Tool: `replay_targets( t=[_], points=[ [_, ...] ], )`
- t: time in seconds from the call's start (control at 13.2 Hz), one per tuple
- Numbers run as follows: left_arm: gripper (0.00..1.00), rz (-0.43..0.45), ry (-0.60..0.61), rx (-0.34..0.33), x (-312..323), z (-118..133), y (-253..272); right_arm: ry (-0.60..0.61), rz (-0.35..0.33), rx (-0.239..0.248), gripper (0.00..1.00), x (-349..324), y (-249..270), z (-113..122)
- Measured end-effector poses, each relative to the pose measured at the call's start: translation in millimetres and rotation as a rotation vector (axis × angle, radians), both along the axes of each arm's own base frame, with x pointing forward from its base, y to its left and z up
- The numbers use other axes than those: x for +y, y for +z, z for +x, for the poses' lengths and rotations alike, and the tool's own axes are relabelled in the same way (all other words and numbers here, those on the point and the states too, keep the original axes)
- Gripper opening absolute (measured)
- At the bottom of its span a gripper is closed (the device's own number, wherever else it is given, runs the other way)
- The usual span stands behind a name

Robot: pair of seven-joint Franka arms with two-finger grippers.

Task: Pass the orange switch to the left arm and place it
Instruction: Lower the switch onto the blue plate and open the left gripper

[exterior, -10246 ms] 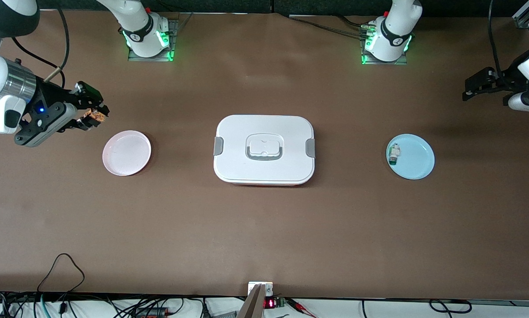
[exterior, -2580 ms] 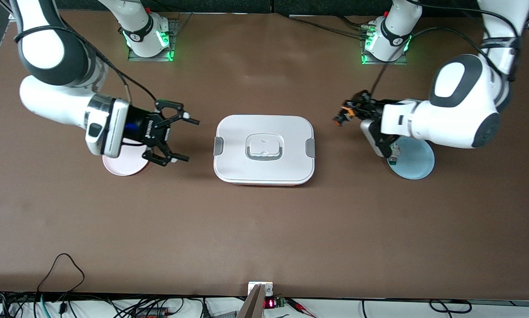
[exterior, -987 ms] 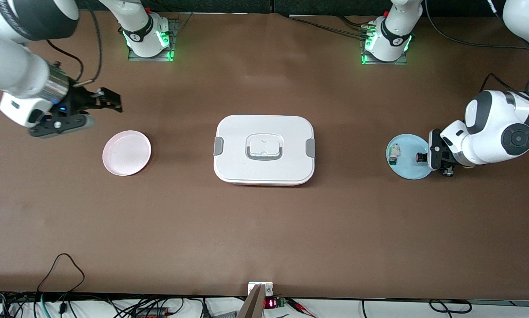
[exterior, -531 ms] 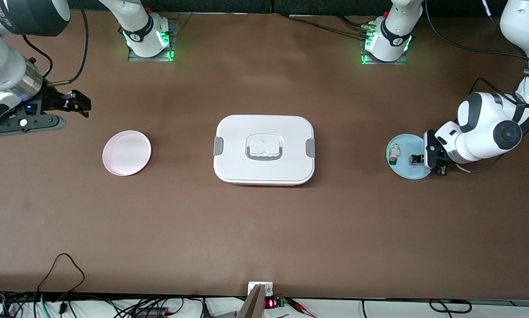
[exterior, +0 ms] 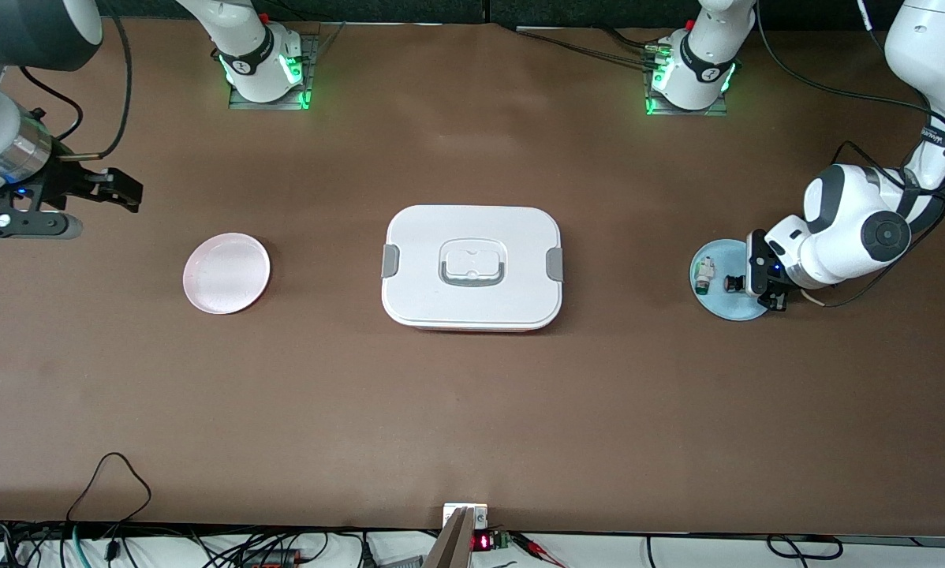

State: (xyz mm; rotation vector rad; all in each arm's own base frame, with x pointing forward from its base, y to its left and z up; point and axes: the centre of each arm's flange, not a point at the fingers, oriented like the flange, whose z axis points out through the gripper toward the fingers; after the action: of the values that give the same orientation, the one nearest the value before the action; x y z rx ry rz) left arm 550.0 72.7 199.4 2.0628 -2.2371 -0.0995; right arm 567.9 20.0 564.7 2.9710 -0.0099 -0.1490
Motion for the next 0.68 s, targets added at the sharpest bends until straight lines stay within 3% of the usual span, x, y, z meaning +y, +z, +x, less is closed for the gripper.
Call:
replay_targets(
  t=[0.3, 0.68],
  points=[
    [0.33, -0.011, 0.011, -0.004, 5, -1, -8, -0.108, 0.042, -0.038, 1.00, -54, 6, 3],
    [0.33, -0.015, 0.011, -0.001, 4, -2, -12, -0.099, 0.048, -0.040, 1.00, -64, 6, 3]
  ],
)
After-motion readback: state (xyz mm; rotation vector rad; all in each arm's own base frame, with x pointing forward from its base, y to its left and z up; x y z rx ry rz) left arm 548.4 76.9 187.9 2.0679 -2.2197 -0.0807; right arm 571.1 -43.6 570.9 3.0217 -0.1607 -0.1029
